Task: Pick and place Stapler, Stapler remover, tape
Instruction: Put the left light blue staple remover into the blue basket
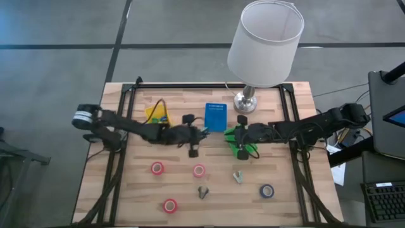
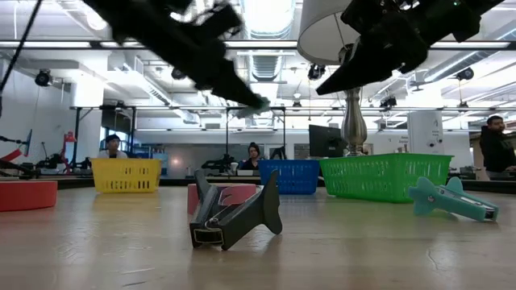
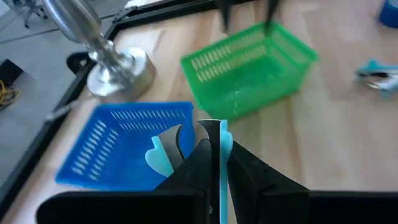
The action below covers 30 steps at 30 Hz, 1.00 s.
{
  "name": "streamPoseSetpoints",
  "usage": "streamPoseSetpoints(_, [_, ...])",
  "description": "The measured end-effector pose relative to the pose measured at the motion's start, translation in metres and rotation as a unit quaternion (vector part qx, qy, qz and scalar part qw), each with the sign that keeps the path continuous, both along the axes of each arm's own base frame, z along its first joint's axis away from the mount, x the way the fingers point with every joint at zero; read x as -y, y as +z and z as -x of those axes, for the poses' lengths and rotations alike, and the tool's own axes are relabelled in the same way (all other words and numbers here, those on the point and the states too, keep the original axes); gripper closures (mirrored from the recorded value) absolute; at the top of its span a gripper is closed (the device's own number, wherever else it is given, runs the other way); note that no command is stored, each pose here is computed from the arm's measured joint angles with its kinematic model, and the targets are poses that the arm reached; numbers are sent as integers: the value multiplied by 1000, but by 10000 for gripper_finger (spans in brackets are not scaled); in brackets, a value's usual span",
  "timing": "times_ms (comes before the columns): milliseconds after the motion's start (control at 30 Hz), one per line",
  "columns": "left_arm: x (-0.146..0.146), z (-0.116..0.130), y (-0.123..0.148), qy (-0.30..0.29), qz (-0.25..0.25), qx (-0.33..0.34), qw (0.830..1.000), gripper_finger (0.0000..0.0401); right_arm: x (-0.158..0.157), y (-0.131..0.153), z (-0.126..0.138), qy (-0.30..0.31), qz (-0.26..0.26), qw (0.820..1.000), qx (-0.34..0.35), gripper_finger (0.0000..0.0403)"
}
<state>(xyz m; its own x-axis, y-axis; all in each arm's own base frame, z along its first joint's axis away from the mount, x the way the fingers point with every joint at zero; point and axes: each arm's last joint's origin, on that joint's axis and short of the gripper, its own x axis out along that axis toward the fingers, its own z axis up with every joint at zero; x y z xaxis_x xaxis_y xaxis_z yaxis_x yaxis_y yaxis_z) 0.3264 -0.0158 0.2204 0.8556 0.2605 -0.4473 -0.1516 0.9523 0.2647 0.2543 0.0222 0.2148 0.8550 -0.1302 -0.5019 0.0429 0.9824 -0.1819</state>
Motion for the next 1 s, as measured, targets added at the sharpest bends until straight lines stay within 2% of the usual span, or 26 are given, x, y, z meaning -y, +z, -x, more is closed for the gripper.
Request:
streamPoseSetpoints(100, [-19, -25, 0, -12, -8, -5, 1000, 363, 1, 3, 10, -3, -2, 1000, -26, 280])
streamPoseSetpoints(200, [-39, -50, -12, -17, 0, -24, 1000, 362, 3, 8, 26, -26, -32, 998, -51, 280])
streamPoseSetpoints(333, [-70, -81, -30, 15, 2, -38, 999, 361, 5, 17, 46, -56, -69, 994, -61, 280])
streamPoseSetpoints(467, [-99, -102, -46, 43, 12, -75, 996, 361, 7, 21, 57, -58, -69, 995, -42, 282])
streamPoseSetpoints(633, [-129, -110, -69, 83, 45, -159, 983, 359, 7, 19, 60, -43, -44, 997, -43, 290])
streamPoseSetpoints(767, [-139, -115, -71, 100, 49, -171, 979, 345, 7, 14, 59, -37, -30, 997, -55, 295])
streamPoseSetpoints(900, [-140, -117, -66, 93, 31, -172, 980, 317, 7, 13, 58, -36, -28, 997, -58, 298])
streamPoseSetpoints(1000, [-140, -115, -57, 112, -8, -176, 978, 292, 7, 12, 58, -36, -28, 997, -60, 298])
